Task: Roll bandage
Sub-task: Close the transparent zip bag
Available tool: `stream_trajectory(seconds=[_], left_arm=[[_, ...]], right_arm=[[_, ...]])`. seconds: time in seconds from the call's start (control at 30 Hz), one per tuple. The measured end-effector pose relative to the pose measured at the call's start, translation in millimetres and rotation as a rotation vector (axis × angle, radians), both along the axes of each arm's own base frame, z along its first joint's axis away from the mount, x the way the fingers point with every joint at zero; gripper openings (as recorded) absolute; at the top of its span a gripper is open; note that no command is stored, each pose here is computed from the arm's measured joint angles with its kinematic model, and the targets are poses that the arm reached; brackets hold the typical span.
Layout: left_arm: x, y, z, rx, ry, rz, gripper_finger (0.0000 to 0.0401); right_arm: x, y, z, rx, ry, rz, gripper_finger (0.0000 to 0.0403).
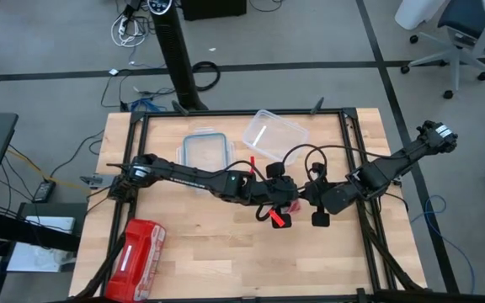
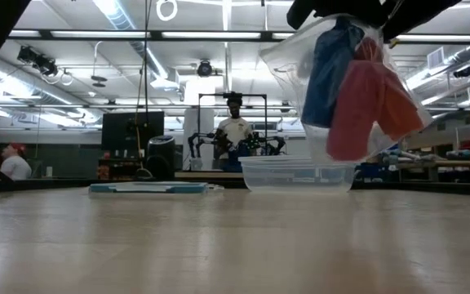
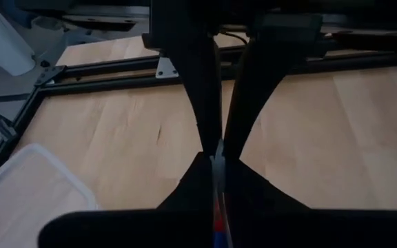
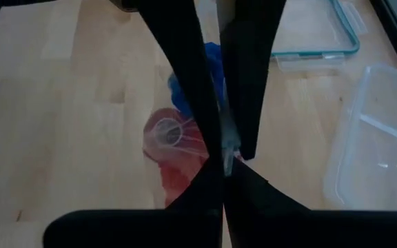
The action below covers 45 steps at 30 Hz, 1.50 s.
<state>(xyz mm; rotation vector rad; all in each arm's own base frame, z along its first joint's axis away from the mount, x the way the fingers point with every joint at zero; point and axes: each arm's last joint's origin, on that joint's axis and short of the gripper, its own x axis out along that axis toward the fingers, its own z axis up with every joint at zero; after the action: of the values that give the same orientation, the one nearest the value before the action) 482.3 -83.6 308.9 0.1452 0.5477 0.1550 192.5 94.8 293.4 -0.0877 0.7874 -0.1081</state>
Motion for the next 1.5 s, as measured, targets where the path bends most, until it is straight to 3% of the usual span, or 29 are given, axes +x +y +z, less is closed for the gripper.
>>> stream_trajectory(seconds=[0.33,0.5,0.83,1.0,1.2,1.5], left_arm=[[-6.5,-1.0,-6.6,-0.037,0.090,0.025,0.0011],[-7.0,-4.5,-6.4,-0.054,0.087,0.014,0.0012],[-8.3,-11.4,-6.4,-0.056,0.089,-0.004,0.0013],[-8.2,-11.1,-6.3,-0.056,0.087,-0.002,0.0013],[-8.2,-11.5,-6.3,-0.057,0.087,-0.004,0.0014],[-8.7,-11.4,-8.0,-0.057,0.098,-0.004,0.0014]], right_arm=[[-3.8,1.4,-4.4,0.049,0.073,0.039,0.0000],[-4.5,2.8,-3.6,0.008,0.045,0.018,0.0004],[-4.8,12.8,-9.0,-0.058,-0.068,-0.007,0.0102],[-0.5,14.8,-5.4,-0.059,-0.115,0.015,0.0123],[3.9,15.2,-2.3,-0.052,-0.142,0.059,0.0107],[10.1,13.6,-7.3,-0.046,-0.103,0.080,0.0020]])
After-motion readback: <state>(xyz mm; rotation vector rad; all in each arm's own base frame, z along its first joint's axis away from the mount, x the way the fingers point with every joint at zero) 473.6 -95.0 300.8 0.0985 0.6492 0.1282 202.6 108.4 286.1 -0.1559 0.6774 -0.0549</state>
